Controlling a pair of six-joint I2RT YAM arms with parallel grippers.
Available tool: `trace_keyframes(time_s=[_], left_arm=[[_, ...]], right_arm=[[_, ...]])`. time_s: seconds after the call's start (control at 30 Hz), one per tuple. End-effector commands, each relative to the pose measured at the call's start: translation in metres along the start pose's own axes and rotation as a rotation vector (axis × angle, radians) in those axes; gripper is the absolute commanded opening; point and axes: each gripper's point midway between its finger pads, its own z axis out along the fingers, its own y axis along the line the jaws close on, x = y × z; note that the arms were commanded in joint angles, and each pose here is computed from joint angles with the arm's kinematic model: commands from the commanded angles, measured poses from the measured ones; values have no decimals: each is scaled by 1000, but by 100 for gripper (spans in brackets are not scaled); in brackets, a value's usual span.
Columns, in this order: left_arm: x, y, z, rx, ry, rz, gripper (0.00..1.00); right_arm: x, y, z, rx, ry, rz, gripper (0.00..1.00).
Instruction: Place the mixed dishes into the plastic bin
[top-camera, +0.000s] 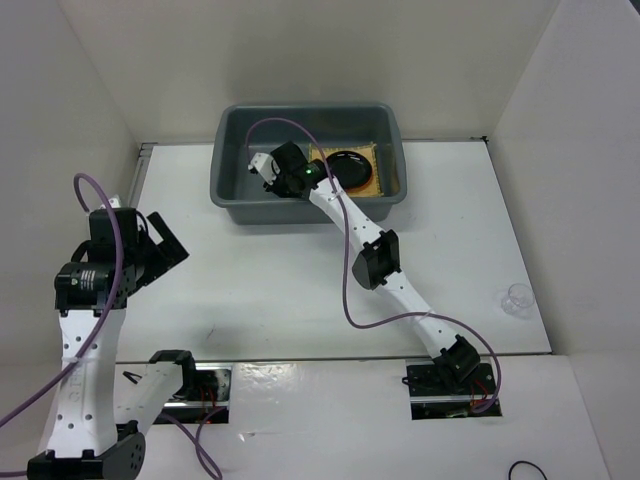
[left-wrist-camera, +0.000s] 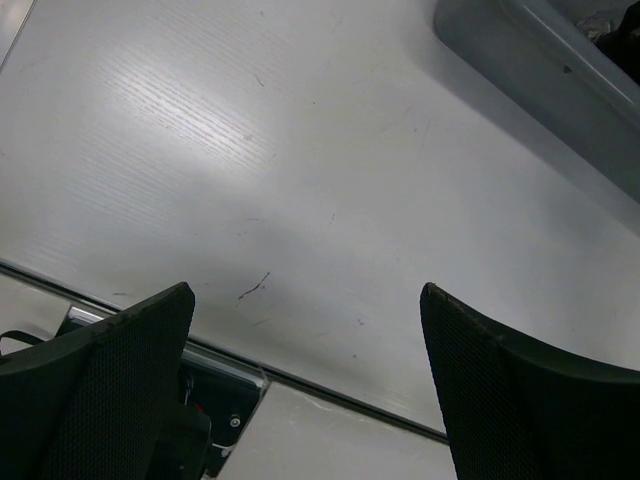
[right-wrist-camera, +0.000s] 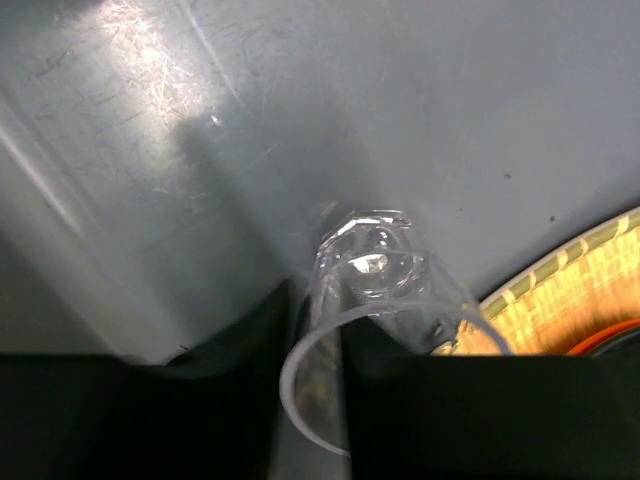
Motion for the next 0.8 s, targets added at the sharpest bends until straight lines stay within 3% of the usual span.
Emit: trace_keyframes(time_s=[0.0,0.1,0.2,0.27,0.33,0.43,0.47,0.57,0.7,0.73,0.77], left_arm=[[-5,-6,2,34,-27,-16,100],[-2,-8,9,48,-25,-17,100],[2,-12,19,68,-12,-16,100],[3,-15,22,81,-9,-16,100],[2,-18,25,98,-15,-8,100],[4,-21,34,109,0,11,100],[2,-23,37,112,-4,20,100],[-3,-26,40,120,-17,29,100],[0,-30,45,139,-11,30,100],[-2,-33,45,156,-18,29,100],[-3,-34,47,159,-22,29,100]], right_arm=[[-19,-17,-18,54,-50,0,35],[-47,-35,-50,110,-116,0,68],[-83,-45,-89,179,-193,-23,89],[-108,-59,-127,229,-266,-20,97],[-131,-71,-159,278,-345,8,99],[-167,-86,-239,338,-487,45,99],[-181,-90,-285,360,-558,52,99],[-182,-102,-361,403,-627,70,99],[-107,-134,-385,435,-426,130,99],[-68,-133,-376,398,-292,159,99],[-32,-165,-393,482,-230,283,99]])
